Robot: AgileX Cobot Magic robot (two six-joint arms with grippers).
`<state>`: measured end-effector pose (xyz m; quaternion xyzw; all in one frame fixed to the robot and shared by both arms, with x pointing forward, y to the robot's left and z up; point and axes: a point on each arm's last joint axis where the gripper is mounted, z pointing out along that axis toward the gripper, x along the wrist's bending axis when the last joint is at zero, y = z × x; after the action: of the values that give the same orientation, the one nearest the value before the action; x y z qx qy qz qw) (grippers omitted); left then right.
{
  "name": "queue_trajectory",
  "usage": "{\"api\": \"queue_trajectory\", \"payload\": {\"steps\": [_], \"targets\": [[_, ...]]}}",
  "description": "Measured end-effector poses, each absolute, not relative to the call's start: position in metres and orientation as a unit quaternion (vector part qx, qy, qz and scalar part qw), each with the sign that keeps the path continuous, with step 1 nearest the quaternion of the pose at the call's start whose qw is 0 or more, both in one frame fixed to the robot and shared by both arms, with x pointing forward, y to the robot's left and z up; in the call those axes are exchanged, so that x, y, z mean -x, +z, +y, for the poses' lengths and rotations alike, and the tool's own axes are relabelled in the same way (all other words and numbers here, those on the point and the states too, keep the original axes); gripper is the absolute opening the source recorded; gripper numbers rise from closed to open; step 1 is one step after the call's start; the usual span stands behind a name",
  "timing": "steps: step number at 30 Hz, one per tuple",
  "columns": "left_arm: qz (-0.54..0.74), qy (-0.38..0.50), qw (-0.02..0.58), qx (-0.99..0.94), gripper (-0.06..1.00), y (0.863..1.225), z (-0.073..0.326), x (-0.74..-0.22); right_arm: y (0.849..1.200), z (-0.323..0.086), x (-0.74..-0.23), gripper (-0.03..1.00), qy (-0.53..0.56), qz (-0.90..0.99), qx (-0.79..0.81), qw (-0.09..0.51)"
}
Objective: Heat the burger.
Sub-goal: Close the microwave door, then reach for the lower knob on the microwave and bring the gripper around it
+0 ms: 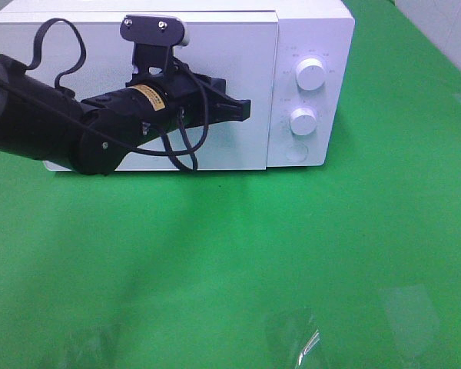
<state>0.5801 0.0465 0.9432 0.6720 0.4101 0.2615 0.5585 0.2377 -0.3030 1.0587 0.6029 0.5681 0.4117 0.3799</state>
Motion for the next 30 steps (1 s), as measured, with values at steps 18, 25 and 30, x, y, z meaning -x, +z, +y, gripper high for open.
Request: {"api": "queue_trajectory", "payload": {"steps": [18, 25, 30], "targets": [[0.443, 0.234, 0.531, -0.683, 0.0, 0.949, 0.032, -0.576, 1.059, -0.303, -0.238, 0.76, 0.412, 0.568, -0.603, 0.38], [0.439, 0.192, 0.497, -0.724, 0.3, 0.951, 0.032, -0.536, 1.059, -0.303, -0.238, 0.76, 0.412, 0.568, -0.603, 0.38], [0.453, 0.135, 0.428, -0.77, 0.9, 0.953, 0.042, -0.51, 1.059, -0.303, -0.238, 0.76, 0.412, 0.568, -0.603, 0.38]]}}
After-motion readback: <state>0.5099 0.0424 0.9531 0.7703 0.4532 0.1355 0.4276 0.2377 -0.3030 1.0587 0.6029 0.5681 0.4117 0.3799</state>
